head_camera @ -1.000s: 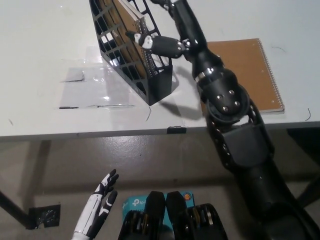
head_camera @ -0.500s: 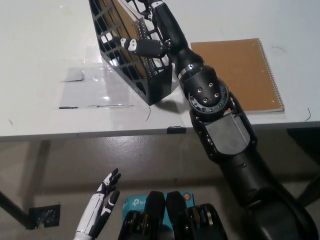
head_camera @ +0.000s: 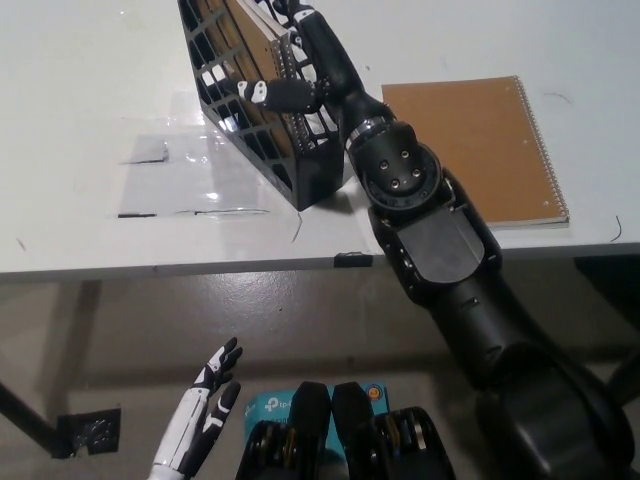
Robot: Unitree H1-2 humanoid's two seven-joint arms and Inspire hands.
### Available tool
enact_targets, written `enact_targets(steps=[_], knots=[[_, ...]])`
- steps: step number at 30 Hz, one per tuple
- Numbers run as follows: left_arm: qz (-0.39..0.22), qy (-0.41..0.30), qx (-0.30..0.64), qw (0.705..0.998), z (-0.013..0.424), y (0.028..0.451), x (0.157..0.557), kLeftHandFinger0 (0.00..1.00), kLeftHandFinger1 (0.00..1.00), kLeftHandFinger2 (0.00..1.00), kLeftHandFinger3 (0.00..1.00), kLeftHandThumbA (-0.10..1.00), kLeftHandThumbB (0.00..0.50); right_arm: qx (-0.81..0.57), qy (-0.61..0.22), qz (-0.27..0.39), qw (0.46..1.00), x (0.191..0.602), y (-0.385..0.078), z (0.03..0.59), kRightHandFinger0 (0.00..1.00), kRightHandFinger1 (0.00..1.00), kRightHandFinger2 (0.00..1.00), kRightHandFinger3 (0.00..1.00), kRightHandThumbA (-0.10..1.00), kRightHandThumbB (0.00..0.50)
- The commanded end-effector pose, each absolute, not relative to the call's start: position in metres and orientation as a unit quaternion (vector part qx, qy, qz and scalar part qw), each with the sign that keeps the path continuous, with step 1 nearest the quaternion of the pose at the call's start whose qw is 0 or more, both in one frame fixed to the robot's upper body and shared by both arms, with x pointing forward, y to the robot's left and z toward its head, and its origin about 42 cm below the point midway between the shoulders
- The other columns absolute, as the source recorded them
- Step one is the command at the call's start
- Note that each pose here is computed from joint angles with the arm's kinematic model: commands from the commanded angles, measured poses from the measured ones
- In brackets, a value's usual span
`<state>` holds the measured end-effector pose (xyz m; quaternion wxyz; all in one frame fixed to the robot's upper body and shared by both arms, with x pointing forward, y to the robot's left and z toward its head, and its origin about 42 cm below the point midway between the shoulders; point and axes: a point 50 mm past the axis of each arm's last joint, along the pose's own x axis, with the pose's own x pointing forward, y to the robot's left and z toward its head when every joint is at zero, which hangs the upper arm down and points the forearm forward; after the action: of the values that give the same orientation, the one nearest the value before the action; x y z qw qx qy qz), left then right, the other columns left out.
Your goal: Use the right hand to pick up a book from the book holder on the left side and put it on another book on the right side
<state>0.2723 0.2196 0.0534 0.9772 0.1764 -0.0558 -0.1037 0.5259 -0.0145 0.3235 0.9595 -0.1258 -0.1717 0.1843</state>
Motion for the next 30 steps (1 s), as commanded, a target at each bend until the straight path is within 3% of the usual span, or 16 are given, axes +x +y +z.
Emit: enact_targets(steps=[1, 11, 20, 26, 27, 28, 29, 30], knots=[[-0.094, -0.092, 0.181, 0.975, 0.065, 0.222, 0.276, 0.97, 1.0, 1.0, 1.0, 1.0, 0.145, -0.105, -0.236, 0.19, 0.947, 0.526, 0.004, 0.37, 0.88, 0.99, 1.0, 1.0, 0.86, 0.282], [-0.097, -0.092, 0.177, 0.975, 0.066, 0.222, 0.278, 0.98, 1.0, 1.0, 1.0, 1.0, 0.14, -0.108, -0.216, 0.197, 0.95, 0.532, 0.01, 0.365, 0.89, 0.99, 1.0, 1.0, 0.86, 0.296], [-0.098, -0.093, 0.173, 0.976, 0.068, 0.222, 0.28, 0.99, 1.0, 1.0, 1.0, 1.0, 0.142, -0.109, -0.188, 0.194, 0.957, 0.539, 0.008, 0.351, 0.86, 0.97, 1.0, 1.0, 0.83, 0.251], [-0.099, -0.101, 0.186, 0.972, 0.071, 0.223, 0.283, 0.94, 1.0, 1.0, 1.0, 1.0, 0.15, -0.121, -0.169, 0.187, 0.96, 0.547, -0.001, 0.339, 0.79, 0.9, 1.0, 1.0, 0.83, 0.209], [-0.099, -0.1, 0.184, 0.973, 0.071, 0.223, 0.283, 0.94, 1.0, 1.0, 1.0, 1.0, 0.16, -0.123, -0.168, 0.184, 0.961, 0.548, -0.002, 0.339, 0.72, 0.79, 0.89, 1.0, 0.81, 0.202], [-0.099, -0.098, 0.183, 0.973, 0.07, 0.223, 0.283, 0.94, 1.0, 1.0, 1.0, 1.0, 0.162, -0.125, -0.169, 0.181, 0.961, 0.549, -0.004, 0.339, 0.58, 0.6, 0.7, 0.85, 0.8, 0.211], [-0.1, -0.098, 0.184, 0.973, 0.07, 0.223, 0.283, 0.94, 1.0, 1.0, 1.0, 1.0, 0.163, -0.125, -0.17, 0.181, 0.961, 0.549, -0.005, 0.338, 0.47, 0.52, 0.63, 0.75, 0.79, 0.211], [-0.1, -0.098, 0.184, 0.973, 0.07, 0.223, 0.283, 0.94, 1.0, 1.0, 1.0, 1.0, 0.161, -0.119, -0.171, 0.181, 0.961, 0.549, -0.005, 0.338, 0.28, 0.32, 0.43, 0.49, 0.73, 0.229]])
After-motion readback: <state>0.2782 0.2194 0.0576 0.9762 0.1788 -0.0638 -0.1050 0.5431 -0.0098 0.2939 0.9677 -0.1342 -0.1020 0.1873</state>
